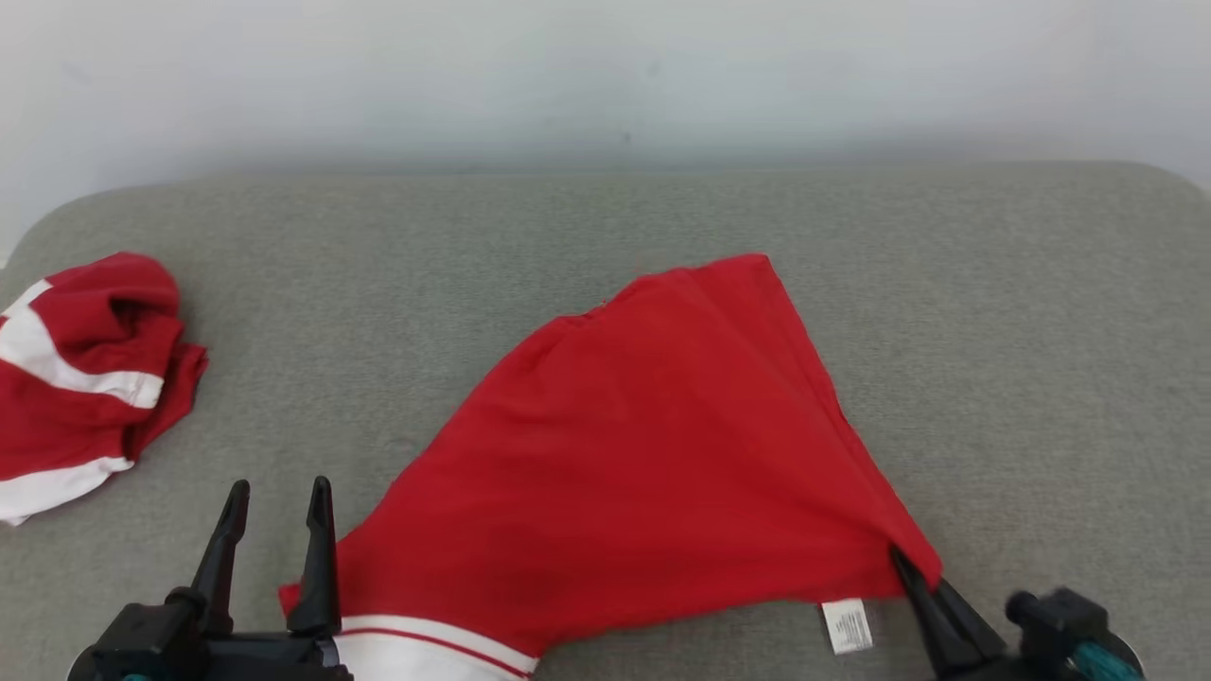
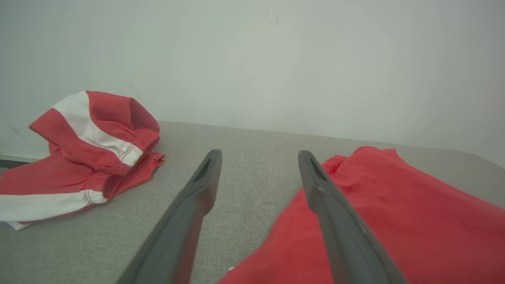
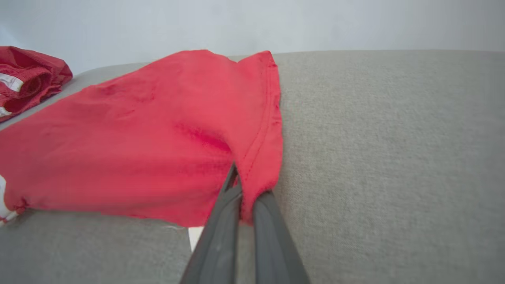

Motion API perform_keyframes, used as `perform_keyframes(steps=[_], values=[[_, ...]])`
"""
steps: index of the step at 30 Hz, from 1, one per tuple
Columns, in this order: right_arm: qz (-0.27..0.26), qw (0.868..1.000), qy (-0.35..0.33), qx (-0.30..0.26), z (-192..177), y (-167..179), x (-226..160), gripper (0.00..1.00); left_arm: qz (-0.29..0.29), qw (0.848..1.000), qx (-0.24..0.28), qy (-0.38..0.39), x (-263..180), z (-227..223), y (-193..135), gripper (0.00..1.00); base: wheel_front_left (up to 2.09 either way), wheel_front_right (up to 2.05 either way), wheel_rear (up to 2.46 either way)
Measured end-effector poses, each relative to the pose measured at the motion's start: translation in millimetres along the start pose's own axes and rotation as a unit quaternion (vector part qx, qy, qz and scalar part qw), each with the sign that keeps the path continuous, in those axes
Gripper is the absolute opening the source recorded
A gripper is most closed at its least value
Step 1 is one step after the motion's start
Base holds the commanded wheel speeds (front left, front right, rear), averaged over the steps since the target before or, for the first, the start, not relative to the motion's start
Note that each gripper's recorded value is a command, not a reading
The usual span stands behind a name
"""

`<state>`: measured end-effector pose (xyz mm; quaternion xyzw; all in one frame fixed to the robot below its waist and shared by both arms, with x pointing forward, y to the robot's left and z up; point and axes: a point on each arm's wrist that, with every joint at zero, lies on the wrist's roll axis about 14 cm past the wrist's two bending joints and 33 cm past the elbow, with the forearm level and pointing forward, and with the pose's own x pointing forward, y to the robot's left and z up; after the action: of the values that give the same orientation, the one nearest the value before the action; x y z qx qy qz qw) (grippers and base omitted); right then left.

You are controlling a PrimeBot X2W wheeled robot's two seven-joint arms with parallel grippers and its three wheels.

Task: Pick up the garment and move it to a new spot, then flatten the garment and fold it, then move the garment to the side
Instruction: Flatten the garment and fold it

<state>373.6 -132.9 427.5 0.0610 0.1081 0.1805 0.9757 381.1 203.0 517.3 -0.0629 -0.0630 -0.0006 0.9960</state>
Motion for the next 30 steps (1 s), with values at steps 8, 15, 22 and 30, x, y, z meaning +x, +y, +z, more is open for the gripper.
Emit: perform_keyframes(steps=[8,15,22,30], values=[[-0.04,0.999,0.014,0.021,-9.8,-16.9,-38.1,0.0,-0.024,1.0,-0.011,0.012,9.3,-10.9,-18.5,1.0,0.0,0.0,0.0],[-0.03,0.999,-0.007,0.012,13.1,-18.1,-12.3,0.0,-0.015,1.0,-0.012,0.013,5.8,-10.8,-13.4,1.0,0.0,0.0,0.0],[-0.019,1.0,-0.001,-0.01,26.3,-25.5,34.8,0.0,0.009,1.0,-0.008,0.013,-3.4,-8.6,2.0,1.0,0.0,0.0,0.0],[-0.02,1.0,0.016,-0.014,29.9,-30.2,83.4,0.0,0.034,0.999,-0.005,0.022,-10.8,-12.6,18.2,1.0,0.0,0.0,0.0]])
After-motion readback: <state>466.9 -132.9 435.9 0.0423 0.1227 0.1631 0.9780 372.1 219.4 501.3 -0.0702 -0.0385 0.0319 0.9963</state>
